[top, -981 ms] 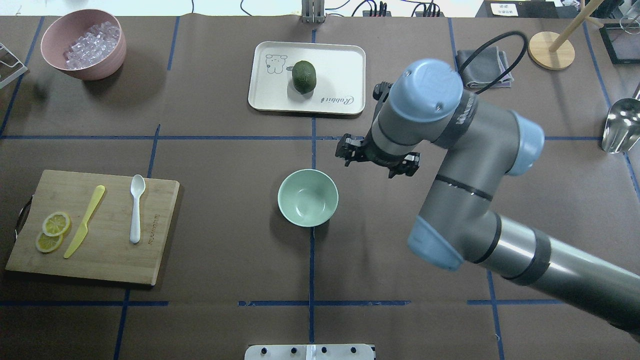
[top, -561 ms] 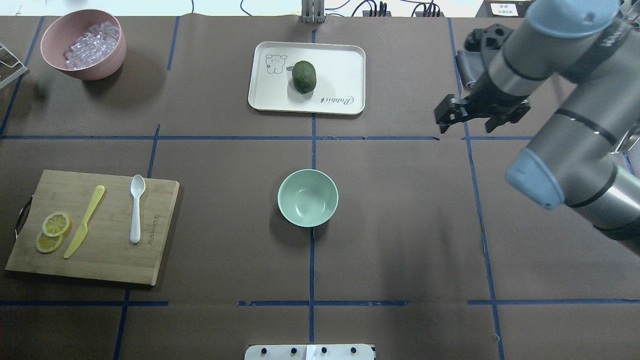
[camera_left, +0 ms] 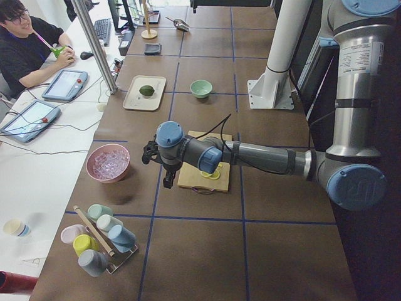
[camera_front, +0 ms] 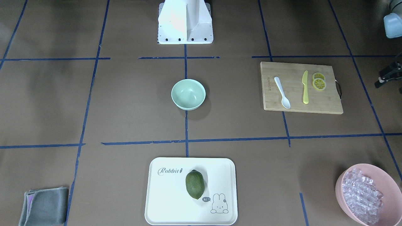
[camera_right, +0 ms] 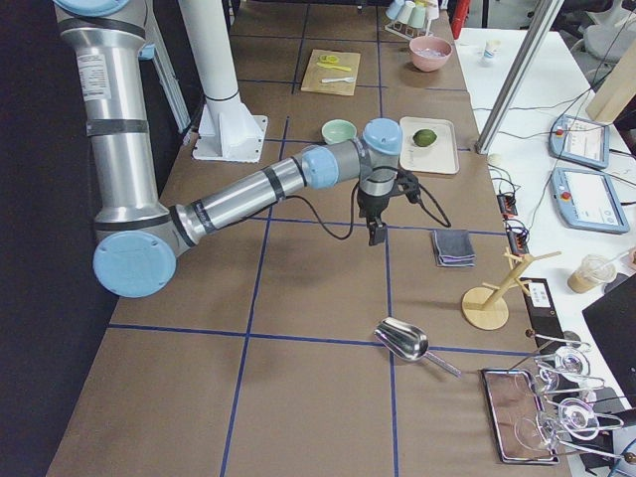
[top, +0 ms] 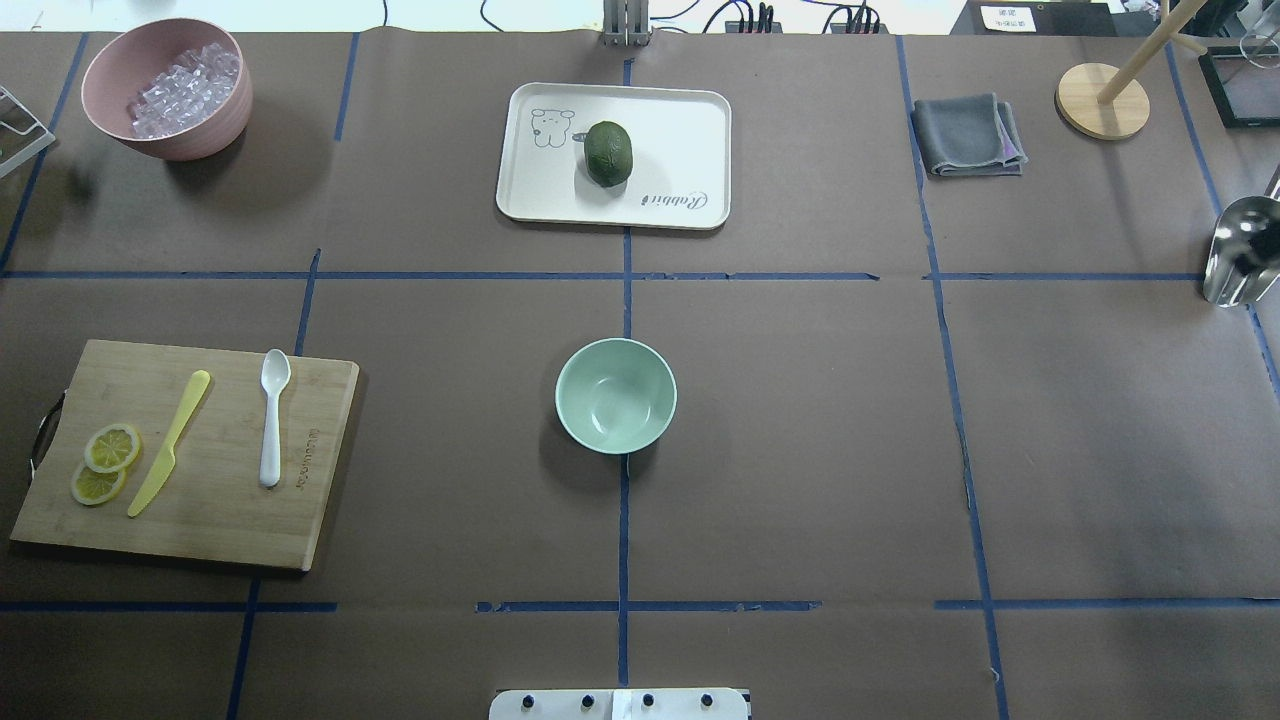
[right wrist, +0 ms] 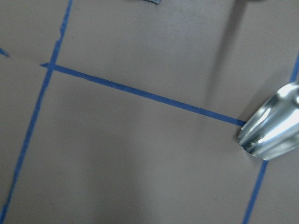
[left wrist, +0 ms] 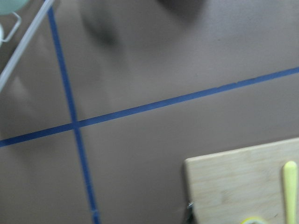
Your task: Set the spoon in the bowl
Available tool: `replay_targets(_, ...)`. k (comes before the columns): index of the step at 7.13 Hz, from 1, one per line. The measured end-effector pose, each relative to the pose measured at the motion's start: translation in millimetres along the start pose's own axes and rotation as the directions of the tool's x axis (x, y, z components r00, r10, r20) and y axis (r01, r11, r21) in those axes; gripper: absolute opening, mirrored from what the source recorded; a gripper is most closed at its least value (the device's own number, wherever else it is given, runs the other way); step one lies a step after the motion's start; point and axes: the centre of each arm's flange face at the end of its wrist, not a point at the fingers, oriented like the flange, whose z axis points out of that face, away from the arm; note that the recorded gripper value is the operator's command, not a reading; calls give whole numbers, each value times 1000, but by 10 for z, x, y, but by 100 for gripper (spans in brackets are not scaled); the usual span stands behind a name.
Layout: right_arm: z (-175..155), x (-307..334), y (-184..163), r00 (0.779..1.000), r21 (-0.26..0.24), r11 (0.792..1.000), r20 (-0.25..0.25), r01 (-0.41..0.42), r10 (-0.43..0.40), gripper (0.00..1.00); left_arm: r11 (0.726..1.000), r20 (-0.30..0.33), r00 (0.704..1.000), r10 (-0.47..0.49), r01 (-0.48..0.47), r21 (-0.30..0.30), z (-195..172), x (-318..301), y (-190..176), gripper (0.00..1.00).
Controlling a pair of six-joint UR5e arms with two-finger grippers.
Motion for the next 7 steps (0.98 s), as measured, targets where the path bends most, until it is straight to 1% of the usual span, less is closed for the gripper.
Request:
replay_targets(1,-31,540,549,1000,-6,1000,-7,23,-23,100,998,-11,998,-56,56,12,134,265,-8,100)
replay_targets(2,-34,849,993,1000,-10,1000,-7,4,-4,100,993,1,994,-111,111,27,324,607,9,100)
replay_targets(3,-21,963,1207,1000,-14,1000,-5,-15,15,100,986,23,986,-164,162,43,566,1073,85,100)
replay_targets(4,-10,1004,1284,1000,-15,1000,-1,-24,24,100,978,36,978,-204,202,56,805,1576,227,100)
replay_targets(6,-2,1016,1310,1000,-13,1000,9,-29,29,100,955,41,956,-291,288,74,1288,2441,509,100)
replay_targets(7,1,1018,1313,999,-13,999,11,-30,30,100,949,50,949,-311,307,78,1492,2688,635,94)
